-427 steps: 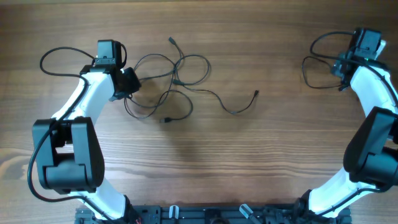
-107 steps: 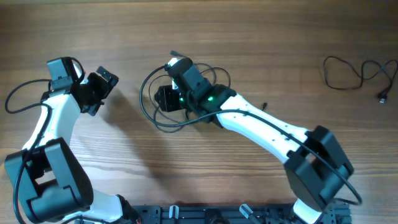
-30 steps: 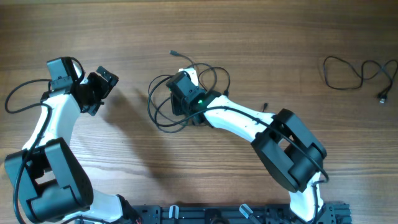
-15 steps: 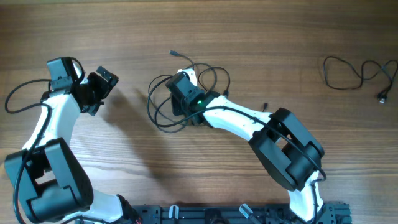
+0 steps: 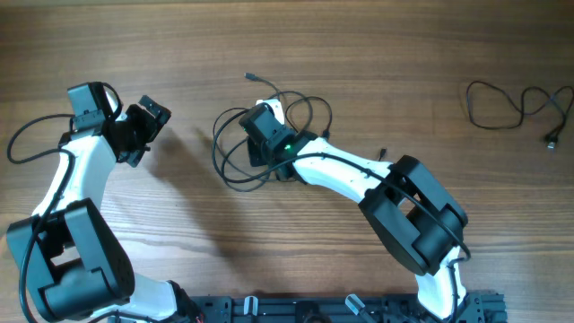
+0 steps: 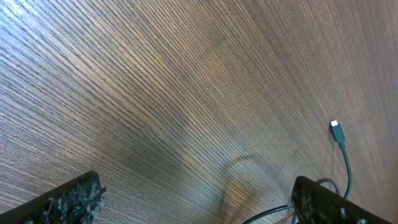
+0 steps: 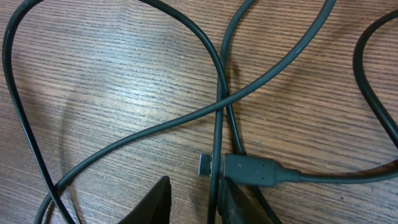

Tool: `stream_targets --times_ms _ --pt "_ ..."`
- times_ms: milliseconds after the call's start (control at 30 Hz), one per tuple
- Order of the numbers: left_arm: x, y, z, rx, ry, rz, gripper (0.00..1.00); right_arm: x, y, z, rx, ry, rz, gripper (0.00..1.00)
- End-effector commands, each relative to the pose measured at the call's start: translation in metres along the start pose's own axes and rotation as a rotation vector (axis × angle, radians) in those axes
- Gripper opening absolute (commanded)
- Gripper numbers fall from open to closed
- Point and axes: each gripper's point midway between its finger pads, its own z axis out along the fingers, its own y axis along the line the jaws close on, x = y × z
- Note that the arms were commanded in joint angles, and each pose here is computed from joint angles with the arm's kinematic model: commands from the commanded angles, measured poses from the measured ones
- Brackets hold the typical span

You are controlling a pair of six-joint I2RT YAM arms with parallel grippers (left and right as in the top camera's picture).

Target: Untangle cables

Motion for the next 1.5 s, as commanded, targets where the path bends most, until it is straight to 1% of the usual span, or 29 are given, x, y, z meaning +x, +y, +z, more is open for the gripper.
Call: stream_targets --times_ms 0,100,267,433,467,700,733,767,933,967,1000,1033,1067,1200,1233,1300,1367,1400,1433,1467 --pt "0.003 0.002 0.003 -0.006 0.008 -0.007 1.0 0.011 -0.006 0.01 0.012 0.03 -0.002 0.24" --pt "0.003 0.002 0.003 -0.006 0.008 -0.007 1.0 0.011 -0.006 0.01 0.012 0.031 -0.003 0.18" --pt "0.003 0.002 0.003 -0.006 0.008 -0.007 1.0 0.012 -0.007 0.01 0.015 0.036 -0.004 0.15" --pt "0.003 0.002 0.003 -0.006 0.008 -0.007 1.0 0.023 -0.013 0.01 0.04 0.078 -0.008 0.12" --pt "0.003 0.002 0.003 -0.006 0.008 -0.007 1.0 0.026 -0.014 0.01 0.044 0.085 -0.008 0.1" --pt "0.003 0.002 0.003 -0.006 0.008 -0.007 1.0 0.028 -0.015 0.014 0.045 0.088 -0.009 0.1" --pt "0.003 0.002 0.003 -0.006 0.008 -0.007 1.0 0.029 -0.015 0.015 0.046 0.089 -0.009 0.09" --pt "0.003 0.002 0.003 -0.006 0.008 -0.007 1.0 0.03 -0.016 0.016 0.048 0.092 -0.01 0.05" --pt "0.003 0.002 0.003 -0.006 0.008 -0.007 1.0 0.035 -0.018 0.023 0.055 0.103 -0.011 0.05" --pt "0.003 0.002 0.003 -0.006 0.008 -0.007 1.0 0.035 -0.018 0.023 0.054 0.102 -0.011 0.07" --pt "0.003 0.002 0.003 -0.006 0.008 -0.007 1.0 0.035 -0.018 0.023 0.053 0.101 -0.011 0.27" --pt "0.003 0.002 0.003 -0.006 0.008 -0.007 1.0 0.034 -0.017 0.023 0.053 0.099 -0.011 0.41" --pt "0.003 0.002 0.003 -0.006 0.008 -0.007 1.0 0.034 -0.017 0.023 0.051 0.096 -0.01 0.51" --pt "0.003 0.002 0.003 -0.006 0.008 -0.007 1.0 0.032 -0.016 0.023 0.046 0.09 -0.01 0.52" --pt "0.003 0.002 0.003 -0.006 0.008 -0.007 1.0 0.032 -0.016 0.023 0.047 0.09 -0.01 0.5" --pt "0.003 0.002 0.003 -0.006 0.008 -0.007 1.0 0.032 -0.016 0.023 0.047 0.091 -0.009 0.35" --pt "0.003 0.002 0.003 -0.006 0.008 -0.007 1.0 0.032 -0.016 0.023 0.046 0.091 -0.01 0.25" --pt "0.003 0.002 0.003 -0.006 0.008 -0.007 1.0 0.033 -0.015 0.023 0.039 0.095 -0.01 0.17" --pt "0.003 0.002 0.003 -0.006 0.008 -0.007 1.0 0.034 -0.013 0.023 0.03 0.101 -0.01 0.04" --pt "0.003 0.002 0.003 -0.006 0.008 -0.007 1.0 0.034 -0.012 0.023 0.023 0.104 -0.012 0.04"
